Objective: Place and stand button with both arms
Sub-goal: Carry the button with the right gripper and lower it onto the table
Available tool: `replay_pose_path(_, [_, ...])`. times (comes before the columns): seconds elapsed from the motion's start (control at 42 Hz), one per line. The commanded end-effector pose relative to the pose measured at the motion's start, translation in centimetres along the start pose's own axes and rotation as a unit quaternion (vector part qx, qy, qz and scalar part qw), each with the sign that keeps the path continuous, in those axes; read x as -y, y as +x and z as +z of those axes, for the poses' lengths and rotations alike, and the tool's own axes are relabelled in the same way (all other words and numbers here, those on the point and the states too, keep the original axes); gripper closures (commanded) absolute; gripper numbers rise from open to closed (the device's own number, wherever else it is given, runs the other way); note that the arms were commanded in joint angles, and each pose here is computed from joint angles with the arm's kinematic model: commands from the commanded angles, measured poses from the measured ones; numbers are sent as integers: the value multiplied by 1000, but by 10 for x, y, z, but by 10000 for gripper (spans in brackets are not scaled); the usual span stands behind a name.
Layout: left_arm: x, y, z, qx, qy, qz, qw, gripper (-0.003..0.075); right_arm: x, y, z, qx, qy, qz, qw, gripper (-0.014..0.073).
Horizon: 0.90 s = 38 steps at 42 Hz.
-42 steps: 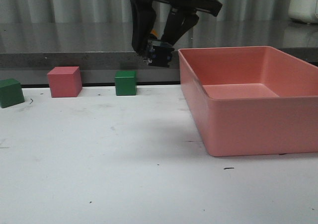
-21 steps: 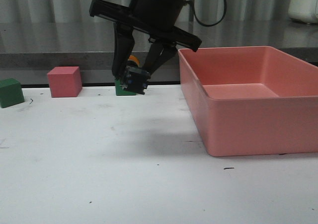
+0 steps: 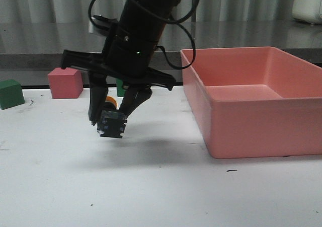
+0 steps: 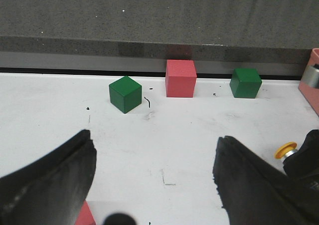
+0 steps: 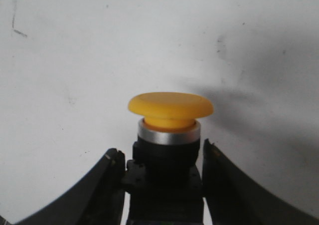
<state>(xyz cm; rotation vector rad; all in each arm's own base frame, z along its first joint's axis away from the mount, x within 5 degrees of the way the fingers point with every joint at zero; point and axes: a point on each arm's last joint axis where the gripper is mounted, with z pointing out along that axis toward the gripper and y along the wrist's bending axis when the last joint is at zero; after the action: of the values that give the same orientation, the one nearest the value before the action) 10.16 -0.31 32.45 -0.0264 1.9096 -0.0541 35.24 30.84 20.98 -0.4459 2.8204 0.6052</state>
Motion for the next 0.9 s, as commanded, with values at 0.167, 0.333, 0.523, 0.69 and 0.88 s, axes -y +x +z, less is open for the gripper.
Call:
replay_pose_path(0.167, [5, -16, -3, 49, 22, 0, 999, 229, -25, -3, -17, 83, 61, 10, 995, 284])
replay_pose_path(0.333, [6, -16, -3, 48, 29, 2, 998, 228, -37, -6, -10, 100, 38, 32, 994, 284])
replay_pose_path(0.523, [7, -16, -3, 48, 29, 2, 998, 229, -46, -17, 0, 100, 13, 47, 994, 284])
replay_pose_path(0.69, [7, -16, -3, 48, 29, 2, 998, 229, -47, -22, 10, 95, 10, 65, 993, 284])
replay_pose_path(0.88, [7, -16, -3, 48, 29, 2, 998, 229, -44, -19, 18, 79, 18, 72, 994, 275])
